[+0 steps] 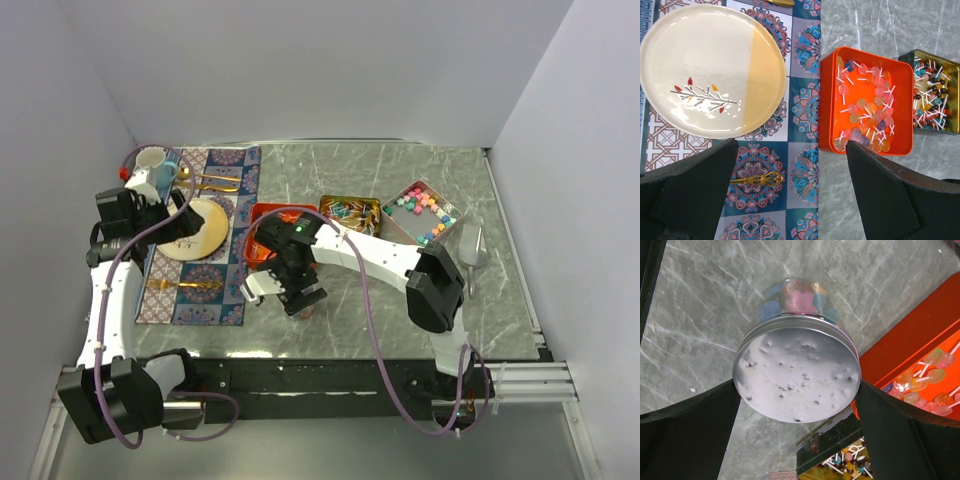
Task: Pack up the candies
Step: Close the bottle lid on the packing bottle.
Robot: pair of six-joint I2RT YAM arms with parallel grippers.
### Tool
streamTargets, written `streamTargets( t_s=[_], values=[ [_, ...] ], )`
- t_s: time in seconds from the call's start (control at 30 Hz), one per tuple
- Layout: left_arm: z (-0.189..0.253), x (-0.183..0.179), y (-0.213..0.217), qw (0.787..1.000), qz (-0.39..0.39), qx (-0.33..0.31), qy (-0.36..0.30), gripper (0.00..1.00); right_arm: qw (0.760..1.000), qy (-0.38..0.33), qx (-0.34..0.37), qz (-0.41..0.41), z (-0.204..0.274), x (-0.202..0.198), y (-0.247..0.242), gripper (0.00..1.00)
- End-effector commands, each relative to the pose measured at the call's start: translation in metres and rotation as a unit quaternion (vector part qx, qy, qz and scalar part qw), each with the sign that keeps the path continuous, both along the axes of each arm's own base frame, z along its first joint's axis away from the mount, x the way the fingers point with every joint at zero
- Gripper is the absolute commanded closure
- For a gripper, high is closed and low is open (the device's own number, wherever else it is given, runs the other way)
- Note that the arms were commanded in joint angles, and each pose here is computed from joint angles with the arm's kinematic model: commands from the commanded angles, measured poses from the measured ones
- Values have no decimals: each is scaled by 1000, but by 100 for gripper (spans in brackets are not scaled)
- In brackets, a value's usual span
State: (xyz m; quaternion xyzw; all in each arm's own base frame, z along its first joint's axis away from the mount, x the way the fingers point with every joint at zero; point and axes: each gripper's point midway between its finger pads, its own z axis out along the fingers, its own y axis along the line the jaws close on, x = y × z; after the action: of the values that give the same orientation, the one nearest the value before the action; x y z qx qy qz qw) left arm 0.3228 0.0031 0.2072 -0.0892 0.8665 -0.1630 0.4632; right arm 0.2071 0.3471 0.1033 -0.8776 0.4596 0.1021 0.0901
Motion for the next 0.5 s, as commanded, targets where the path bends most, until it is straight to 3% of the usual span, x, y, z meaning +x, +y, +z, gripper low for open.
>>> streamTargets(
  t_s=[0.0, 0.47],
  values=[
    [14, 3, -5, 999, -14, -9, -34, 4, 1000, -13, 23, -13, 18, -1, -2, 0],
    [16, 5, -13, 998, -32, -25, -42, 3, 998, -24, 17, -53, 22, 2, -15, 0]
  ],
)
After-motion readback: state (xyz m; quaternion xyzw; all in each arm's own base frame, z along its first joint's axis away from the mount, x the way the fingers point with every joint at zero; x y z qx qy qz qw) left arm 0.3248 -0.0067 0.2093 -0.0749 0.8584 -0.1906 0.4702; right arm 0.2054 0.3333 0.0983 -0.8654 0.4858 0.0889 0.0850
